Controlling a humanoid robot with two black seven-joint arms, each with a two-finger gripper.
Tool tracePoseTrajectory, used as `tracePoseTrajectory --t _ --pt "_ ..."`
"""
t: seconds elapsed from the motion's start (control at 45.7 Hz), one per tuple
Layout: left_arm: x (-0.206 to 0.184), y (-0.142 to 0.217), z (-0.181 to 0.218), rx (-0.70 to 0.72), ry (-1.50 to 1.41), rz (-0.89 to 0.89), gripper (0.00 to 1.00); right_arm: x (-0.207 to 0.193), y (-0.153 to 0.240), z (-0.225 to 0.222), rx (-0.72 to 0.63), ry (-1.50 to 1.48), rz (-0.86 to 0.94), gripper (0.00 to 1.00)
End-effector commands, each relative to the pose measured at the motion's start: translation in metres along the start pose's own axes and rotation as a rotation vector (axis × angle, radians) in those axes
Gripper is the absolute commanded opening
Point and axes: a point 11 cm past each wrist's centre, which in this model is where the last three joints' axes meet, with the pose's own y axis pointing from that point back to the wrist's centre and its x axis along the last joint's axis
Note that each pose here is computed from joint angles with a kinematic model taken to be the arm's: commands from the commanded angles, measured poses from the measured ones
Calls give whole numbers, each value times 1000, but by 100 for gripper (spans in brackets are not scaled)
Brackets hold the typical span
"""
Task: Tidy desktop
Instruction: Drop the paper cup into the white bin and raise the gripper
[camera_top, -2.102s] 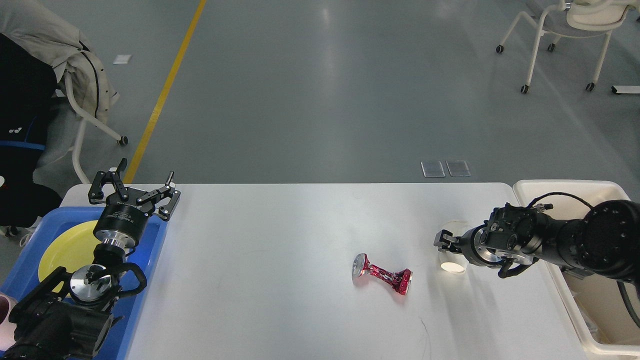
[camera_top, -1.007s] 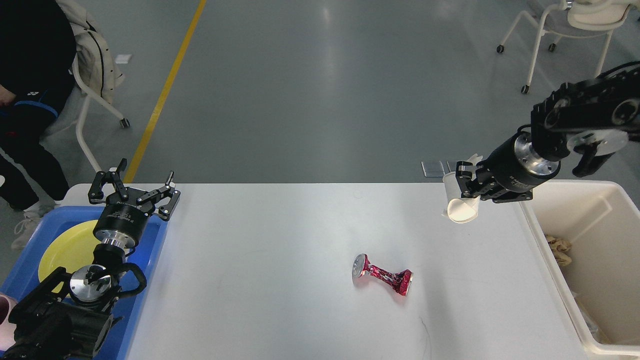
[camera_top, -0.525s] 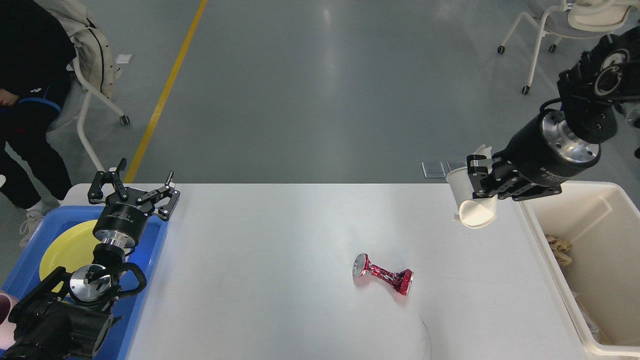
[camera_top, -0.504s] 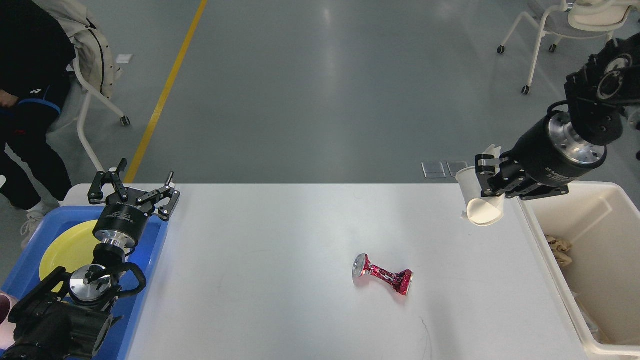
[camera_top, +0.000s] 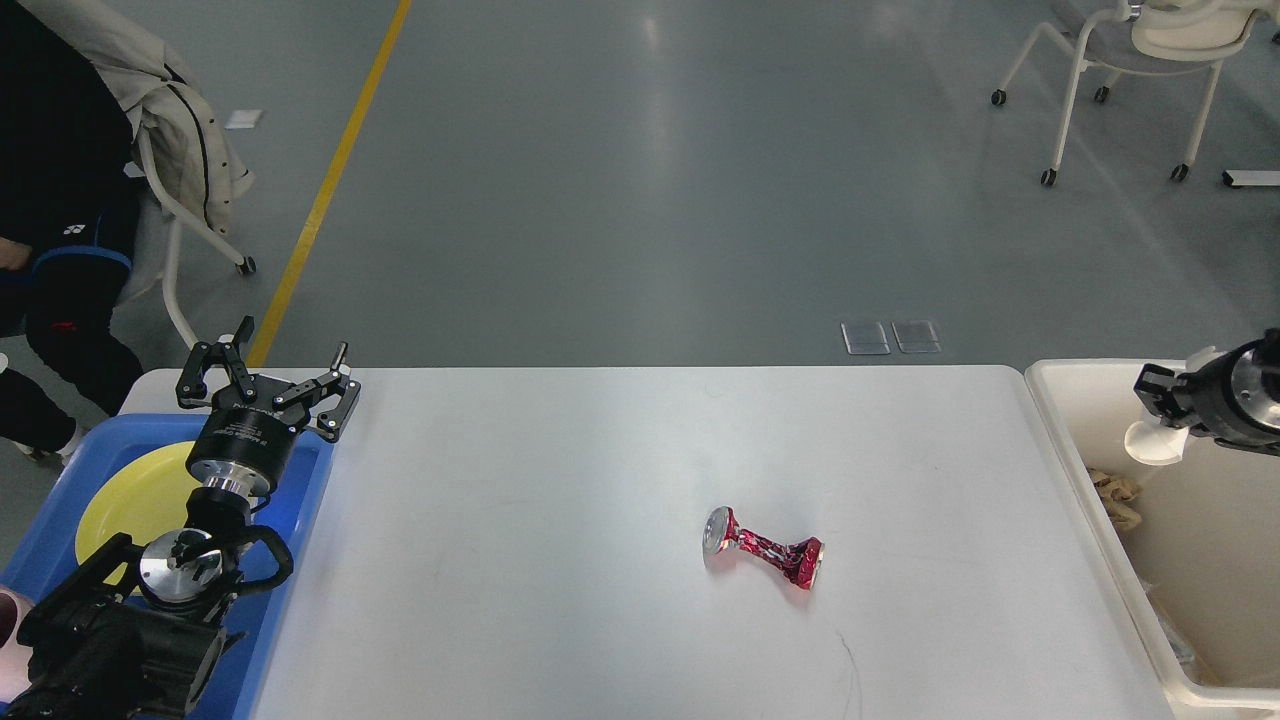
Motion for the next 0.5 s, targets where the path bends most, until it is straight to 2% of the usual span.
tracePoseTrajectory --t 0.0,0.088,0.219,0.394,0.416,0.438,0.46,0.482 --pt "0 0 0 0 1 0 97 2 -31 22 -29 -45 111 0" --pt "0 0 0 0 -1 0 97 6 -45 42 -55 -73 197 0" --pt "0 0 0 0 1 0 97 -7 -62 41 -52 -81 284 0" --pt "0 0 0 0 -1 0 97 -26 -71 48 -60 -102 289 0" --pt "0 0 0 0 1 0 97 -27 -72 48 -61 -101 287 13" --pt "0 0 0 0 1 0 97 -26 -71 48 -61 -103 289 44" --pt "0 0 0 0 1 0 97 -27 -72 48 -61 -101 287 94" --pt "0 0 0 0 1 0 97 -27 -72 48 -63 -101 285 100"
